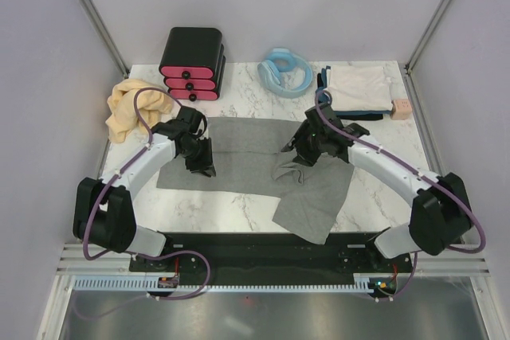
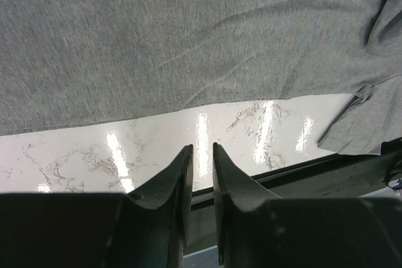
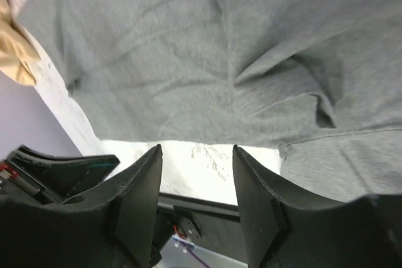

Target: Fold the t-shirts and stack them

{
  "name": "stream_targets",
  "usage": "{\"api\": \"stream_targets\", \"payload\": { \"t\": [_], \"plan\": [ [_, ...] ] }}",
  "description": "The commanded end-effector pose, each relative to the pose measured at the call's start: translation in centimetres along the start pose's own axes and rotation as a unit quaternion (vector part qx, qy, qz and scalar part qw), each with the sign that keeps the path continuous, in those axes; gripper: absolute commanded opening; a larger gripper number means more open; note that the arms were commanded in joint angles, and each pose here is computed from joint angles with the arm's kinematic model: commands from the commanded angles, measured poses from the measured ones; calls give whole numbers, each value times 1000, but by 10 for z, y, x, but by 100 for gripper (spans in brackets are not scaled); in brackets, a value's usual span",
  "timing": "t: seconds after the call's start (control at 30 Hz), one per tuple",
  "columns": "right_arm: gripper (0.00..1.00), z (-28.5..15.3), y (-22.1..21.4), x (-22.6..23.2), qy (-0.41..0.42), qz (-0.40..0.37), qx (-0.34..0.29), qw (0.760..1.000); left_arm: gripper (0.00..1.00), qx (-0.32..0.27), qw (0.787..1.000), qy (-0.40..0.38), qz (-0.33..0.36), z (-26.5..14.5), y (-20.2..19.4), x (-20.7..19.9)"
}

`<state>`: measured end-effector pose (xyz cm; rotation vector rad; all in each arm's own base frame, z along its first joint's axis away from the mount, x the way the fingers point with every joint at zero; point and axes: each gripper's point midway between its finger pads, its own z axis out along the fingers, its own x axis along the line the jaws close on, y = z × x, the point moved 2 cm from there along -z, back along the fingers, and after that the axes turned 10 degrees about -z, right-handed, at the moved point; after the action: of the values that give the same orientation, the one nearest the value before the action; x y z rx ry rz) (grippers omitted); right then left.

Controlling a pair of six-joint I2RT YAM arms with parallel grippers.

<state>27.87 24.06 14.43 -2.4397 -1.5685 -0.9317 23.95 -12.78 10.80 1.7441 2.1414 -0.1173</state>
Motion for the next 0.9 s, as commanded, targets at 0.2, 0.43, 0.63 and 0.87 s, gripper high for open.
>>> {"api": "stream_targets", "payload": {
  "t": [0.2, 0.43, 0.63, 0.87],
  "plan": [
    [55, -12, 4, -76, -79, 2, 27, 996, 25, -30, 999, -15, 18, -4, 21, -10],
    [54, 0, 0, -104, -91, 6, -13, 996, 25, -26, 999, -13, 17, -2, 18, -8],
    [53, -15, 21, -105, -91, -138, -51, 985, 25, -19, 1000, -8, 16, 1, 10, -2],
    [53, -8, 9, -96, -66, -206, -4, 976, 25, -6, 1000, -5, 9, 8, 10, -2]
  ]
}}
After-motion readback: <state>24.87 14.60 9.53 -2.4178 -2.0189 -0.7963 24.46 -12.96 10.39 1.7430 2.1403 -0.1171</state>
